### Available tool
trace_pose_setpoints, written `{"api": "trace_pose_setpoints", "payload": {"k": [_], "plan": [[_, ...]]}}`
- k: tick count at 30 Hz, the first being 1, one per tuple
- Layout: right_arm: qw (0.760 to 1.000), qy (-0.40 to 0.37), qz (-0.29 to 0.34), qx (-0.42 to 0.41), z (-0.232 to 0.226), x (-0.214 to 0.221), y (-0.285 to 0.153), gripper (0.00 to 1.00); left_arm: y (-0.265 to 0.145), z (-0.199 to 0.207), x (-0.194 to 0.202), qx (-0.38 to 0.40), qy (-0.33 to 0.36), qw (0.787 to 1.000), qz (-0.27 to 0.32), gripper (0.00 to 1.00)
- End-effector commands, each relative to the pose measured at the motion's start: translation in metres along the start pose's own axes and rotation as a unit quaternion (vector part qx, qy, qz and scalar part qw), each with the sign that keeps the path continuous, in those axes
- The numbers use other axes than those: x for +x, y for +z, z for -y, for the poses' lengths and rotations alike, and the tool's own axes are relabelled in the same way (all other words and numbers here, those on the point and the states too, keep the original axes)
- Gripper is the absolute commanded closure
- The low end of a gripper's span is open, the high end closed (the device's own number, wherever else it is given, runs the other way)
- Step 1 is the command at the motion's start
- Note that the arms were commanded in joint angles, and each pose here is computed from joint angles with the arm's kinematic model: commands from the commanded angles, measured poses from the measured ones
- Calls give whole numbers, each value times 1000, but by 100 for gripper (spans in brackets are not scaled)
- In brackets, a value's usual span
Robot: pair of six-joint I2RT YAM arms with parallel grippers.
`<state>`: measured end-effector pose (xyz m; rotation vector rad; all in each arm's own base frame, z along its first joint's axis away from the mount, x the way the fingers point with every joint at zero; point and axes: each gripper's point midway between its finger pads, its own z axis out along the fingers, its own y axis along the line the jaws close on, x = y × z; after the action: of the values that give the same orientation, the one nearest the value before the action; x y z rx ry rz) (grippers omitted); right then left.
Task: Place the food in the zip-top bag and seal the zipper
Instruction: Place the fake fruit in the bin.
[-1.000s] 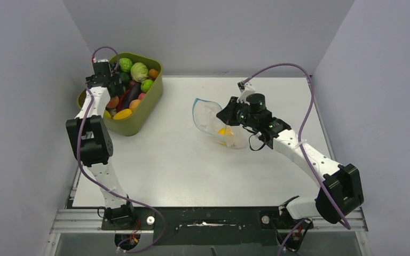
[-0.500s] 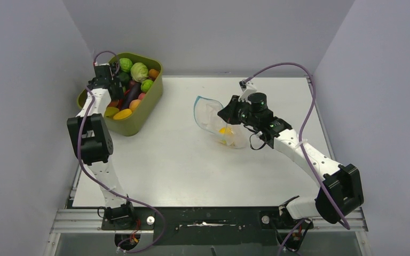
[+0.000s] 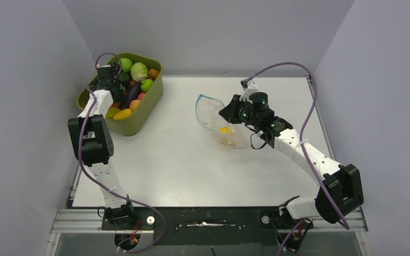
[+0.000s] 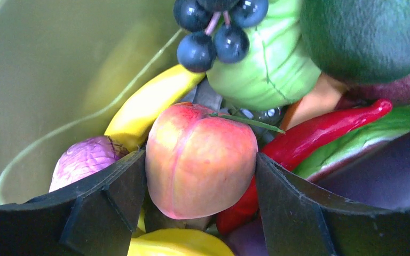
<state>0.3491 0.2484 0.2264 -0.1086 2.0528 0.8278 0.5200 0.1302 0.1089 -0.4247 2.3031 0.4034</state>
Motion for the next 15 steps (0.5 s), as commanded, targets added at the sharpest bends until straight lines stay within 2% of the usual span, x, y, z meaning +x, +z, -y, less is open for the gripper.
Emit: {"api": "trace_pose_setpoints", "payload": {"k": [1, 5, 15], "plan": [[999, -4, 45, -27, -15, -25, -8, 100, -34, 9, -9, 22, -23, 999, 15, 42], [999, 2, 46, -27, -15, -25, -10, 100, -51, 10, -15, 27, -46, 998, 35, 47], [999, 4, 50, -19, -15, -26, -19, 100, -96, 13, -34, 43, -64, 994, 73, 50]]}}
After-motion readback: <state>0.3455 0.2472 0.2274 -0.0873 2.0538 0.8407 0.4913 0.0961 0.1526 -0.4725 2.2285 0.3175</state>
